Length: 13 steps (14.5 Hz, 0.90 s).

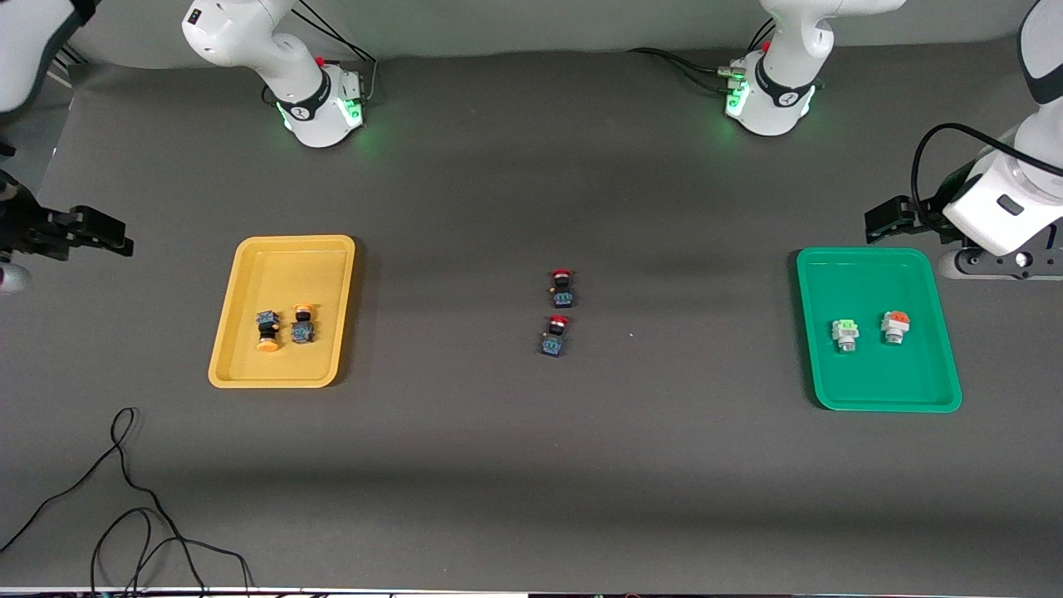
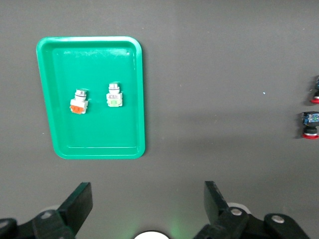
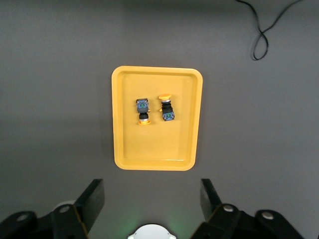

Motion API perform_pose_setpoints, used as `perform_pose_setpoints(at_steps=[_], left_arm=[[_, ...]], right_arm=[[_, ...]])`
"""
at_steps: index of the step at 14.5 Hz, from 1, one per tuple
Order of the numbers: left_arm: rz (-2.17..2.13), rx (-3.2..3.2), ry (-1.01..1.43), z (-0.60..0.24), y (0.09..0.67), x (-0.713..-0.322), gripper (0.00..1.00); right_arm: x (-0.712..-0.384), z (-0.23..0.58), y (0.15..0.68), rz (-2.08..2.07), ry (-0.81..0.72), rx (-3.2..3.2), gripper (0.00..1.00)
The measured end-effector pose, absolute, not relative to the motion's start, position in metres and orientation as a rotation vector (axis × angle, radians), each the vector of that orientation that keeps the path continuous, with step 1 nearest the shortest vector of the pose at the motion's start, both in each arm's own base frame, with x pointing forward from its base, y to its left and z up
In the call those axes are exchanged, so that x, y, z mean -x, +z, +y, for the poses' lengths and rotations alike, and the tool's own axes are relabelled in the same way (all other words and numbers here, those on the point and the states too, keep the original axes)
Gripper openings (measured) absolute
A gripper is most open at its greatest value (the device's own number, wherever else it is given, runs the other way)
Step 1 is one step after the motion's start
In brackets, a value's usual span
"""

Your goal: Place green and yellow buttons in trays

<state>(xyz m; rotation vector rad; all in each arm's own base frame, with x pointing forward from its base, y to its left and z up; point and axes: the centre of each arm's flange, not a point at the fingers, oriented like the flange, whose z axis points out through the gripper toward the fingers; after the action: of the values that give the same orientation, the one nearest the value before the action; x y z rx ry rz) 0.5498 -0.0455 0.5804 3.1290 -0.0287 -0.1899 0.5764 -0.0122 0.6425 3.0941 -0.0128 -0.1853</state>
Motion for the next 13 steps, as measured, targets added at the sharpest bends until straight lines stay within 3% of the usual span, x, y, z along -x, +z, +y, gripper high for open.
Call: perform_pose_setpoints(at_steps=[1, 3, 13], left_arm=[[-0.022, -3.125, -0.192, -0.043, 0.583, -0.548, 1.0], [-0.048, -3.121, -0.207, -0.038, 0.587, -0.543, 1.0], [-0.087, -3.117, -0.195, -0.037, 0.593, -0.542, 1.0]], right_arm=[[-0.576, -0.017, 0.644, -0.052, -0.187, -3.093, 0.87], [-0.575, -0.026, 0.643, -0.111, -0.192, -3.092, 0.99], [-0.587, -0.018, 0.627, -0.146, -0.237, -3.092, 1.0]])
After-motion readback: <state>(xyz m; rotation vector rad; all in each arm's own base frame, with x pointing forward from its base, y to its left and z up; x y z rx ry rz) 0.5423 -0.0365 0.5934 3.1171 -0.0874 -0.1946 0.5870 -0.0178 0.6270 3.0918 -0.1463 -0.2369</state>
